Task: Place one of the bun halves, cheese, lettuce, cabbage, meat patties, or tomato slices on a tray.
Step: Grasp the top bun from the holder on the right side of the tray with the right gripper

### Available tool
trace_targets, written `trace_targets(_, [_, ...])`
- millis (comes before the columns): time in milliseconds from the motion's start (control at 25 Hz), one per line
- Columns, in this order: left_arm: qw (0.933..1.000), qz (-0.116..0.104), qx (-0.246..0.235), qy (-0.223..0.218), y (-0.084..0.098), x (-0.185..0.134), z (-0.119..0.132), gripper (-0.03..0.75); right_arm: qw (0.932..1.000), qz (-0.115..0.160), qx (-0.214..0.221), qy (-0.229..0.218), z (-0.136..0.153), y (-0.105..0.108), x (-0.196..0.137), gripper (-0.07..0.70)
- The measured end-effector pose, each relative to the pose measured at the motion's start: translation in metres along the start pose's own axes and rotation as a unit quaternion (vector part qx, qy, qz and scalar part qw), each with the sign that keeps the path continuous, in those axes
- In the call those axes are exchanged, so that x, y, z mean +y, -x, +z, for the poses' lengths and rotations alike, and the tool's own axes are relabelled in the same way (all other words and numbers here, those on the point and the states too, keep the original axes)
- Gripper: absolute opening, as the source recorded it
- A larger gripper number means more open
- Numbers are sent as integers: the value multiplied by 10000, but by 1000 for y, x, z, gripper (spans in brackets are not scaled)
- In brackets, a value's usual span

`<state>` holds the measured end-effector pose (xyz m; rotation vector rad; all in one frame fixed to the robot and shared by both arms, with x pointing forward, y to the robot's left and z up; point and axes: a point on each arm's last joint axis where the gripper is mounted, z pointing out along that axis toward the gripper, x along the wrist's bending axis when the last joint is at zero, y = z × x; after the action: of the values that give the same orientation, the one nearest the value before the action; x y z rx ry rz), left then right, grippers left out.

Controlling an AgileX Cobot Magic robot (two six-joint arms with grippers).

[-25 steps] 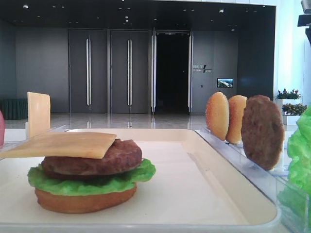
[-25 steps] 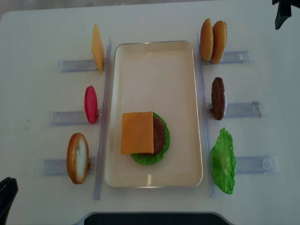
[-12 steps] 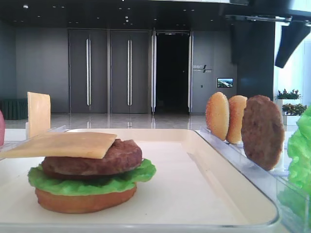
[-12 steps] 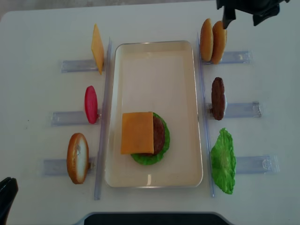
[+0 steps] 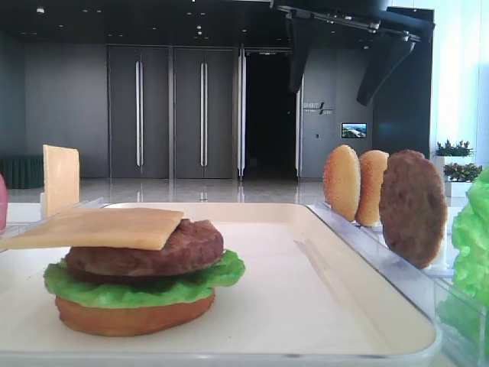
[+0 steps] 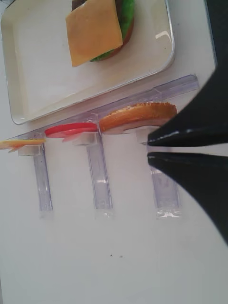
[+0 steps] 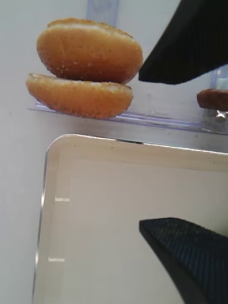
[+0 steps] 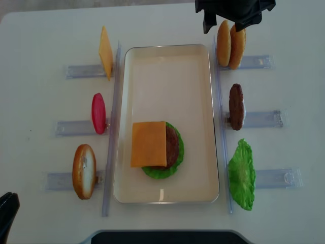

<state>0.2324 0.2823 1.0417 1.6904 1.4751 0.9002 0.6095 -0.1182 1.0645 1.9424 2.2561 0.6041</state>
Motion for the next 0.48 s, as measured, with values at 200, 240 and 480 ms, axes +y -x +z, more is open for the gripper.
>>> trace_targets(200, [10000, 0, 0, 0, 0, 0, 0, 301, 9996, 34, -73, -255, 16, -1, 8, 573])
trace_targets(240, [10000, 0, 0, 0, 0, 0, 0, 301, 9995, 42, -90, -307, 20, 0, 9, 572])
trace_targets(480, [10000, 0, 0, 0, 0, 0, 0, 301, 9985, 98, -177, -512, 41, 3, 16, 572])
